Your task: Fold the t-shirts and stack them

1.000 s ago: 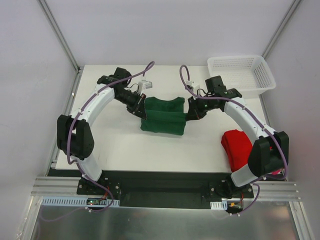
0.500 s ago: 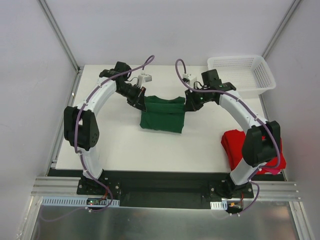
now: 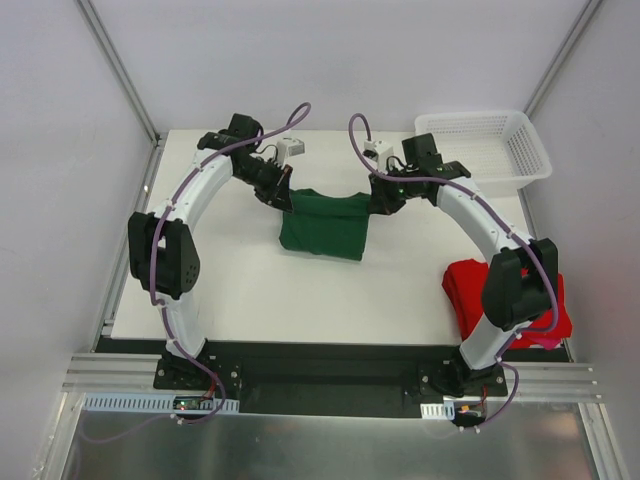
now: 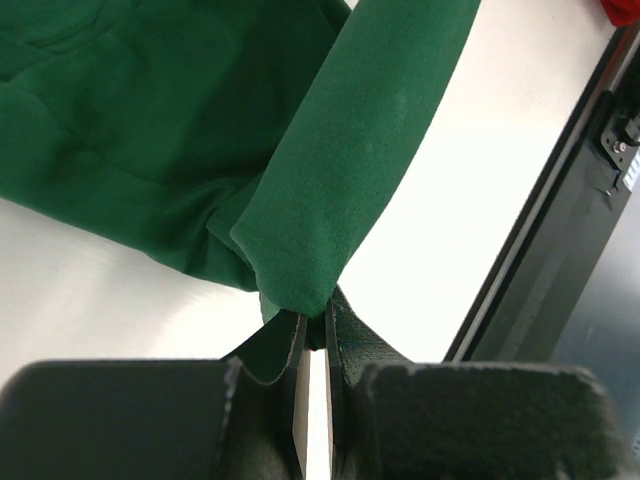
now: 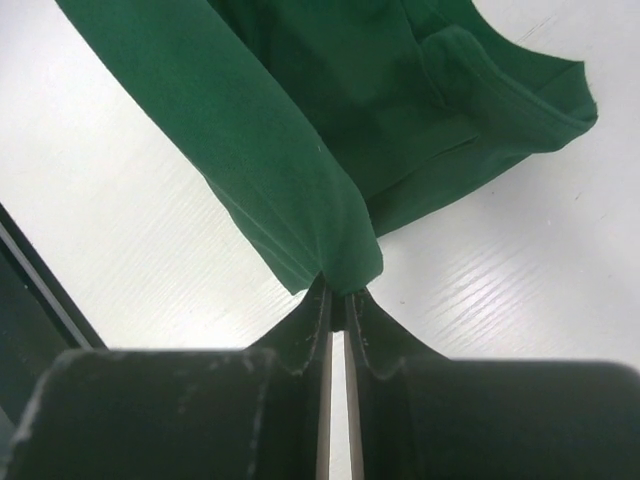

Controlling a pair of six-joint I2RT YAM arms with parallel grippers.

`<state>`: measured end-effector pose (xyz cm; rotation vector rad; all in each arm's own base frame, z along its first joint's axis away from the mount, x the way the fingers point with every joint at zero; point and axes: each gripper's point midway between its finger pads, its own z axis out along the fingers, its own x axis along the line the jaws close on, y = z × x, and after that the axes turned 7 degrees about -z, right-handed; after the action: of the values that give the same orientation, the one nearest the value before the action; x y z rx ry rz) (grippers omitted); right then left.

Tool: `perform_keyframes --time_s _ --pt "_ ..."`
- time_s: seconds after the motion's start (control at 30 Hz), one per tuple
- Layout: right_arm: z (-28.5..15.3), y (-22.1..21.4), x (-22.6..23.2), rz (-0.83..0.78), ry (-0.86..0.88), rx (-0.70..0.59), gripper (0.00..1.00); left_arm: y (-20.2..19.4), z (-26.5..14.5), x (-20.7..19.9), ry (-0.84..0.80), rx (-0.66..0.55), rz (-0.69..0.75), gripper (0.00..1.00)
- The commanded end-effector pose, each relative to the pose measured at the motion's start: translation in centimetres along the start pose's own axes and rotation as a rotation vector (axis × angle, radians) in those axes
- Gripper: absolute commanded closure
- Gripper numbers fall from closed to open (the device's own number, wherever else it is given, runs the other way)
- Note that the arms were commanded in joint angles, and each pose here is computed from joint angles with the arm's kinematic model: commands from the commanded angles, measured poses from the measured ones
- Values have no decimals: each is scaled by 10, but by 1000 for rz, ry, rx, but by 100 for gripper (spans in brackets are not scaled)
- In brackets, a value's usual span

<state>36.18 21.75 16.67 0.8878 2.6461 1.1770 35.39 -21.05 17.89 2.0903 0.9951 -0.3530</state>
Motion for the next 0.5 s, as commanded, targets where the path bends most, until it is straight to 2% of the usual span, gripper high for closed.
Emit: perform_keyframes --time_s 0.0,0.47 --pt "-9 17 -25 -62 -99 -29 99 21 -13 18 76 -46 78 100" --pt "-11 30 -43 -118 -177 -54 99 37 -13 34 135 -70 121 100"
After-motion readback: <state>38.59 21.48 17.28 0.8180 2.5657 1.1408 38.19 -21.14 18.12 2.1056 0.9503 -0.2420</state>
